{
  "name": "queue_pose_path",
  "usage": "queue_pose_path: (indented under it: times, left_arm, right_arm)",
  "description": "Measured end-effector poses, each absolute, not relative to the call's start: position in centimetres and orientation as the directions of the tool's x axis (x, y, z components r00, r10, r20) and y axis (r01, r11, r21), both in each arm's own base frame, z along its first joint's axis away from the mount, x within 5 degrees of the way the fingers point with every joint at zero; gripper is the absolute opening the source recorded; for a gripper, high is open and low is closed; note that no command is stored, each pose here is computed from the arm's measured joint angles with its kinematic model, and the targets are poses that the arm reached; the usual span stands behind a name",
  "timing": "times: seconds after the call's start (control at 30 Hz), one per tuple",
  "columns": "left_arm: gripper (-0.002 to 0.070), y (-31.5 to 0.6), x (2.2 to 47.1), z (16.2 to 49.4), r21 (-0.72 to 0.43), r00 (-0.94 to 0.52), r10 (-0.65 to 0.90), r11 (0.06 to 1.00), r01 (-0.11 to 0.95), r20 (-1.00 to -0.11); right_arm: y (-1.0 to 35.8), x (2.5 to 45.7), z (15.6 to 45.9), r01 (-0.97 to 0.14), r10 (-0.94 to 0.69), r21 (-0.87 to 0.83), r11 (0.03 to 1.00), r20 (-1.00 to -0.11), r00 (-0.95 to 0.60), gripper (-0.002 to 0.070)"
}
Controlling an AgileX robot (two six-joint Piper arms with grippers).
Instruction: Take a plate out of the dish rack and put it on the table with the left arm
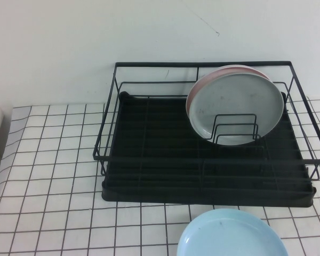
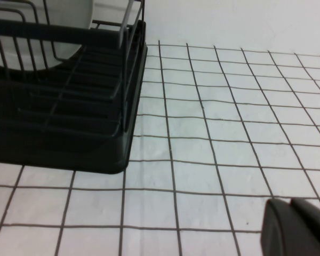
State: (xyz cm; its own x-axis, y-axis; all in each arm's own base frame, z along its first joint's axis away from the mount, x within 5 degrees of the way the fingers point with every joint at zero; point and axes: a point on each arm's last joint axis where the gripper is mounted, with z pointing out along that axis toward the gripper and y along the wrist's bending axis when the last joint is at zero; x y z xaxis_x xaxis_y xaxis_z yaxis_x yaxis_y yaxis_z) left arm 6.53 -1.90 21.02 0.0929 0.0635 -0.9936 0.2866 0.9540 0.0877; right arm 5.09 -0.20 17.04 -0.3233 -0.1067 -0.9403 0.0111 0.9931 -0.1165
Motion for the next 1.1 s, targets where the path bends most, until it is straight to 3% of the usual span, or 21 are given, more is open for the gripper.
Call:
queue_pose_path:
  times: [0.27, 0.53, 1.1]
  left_arm:
    - [-0.0002, -0.7, 5.6, 19.3, 0.045, -0.071, 0.054, 0.993, 0.112, -0.996]
    - [-0.0002, -0.7, 5.3, 17.6, 0.020, -0.259, 0.049, 0.993, 0.116, -0.965]
    - [-0.0002, -0.7, 5.3, 17.5, 0.014, -0.268, 0.045, 0.993, 0.116, -0.962]
  right_arm:
    - [-0.2, 5.1, 17.0, 0.011, -0.107, -0.116, 0.993, -0.940, -0.323, -0.0001]
    - [-0.2, 5.1, 17.0, 0.011, -0.107, -0.116, 0.993, -0.940, -0.323, -0.0001]
    - [-0.2, 5.1, 17.0, 0.011, -0.107, -0.116, 0.993, -0.940, -0.323, -0.0001]
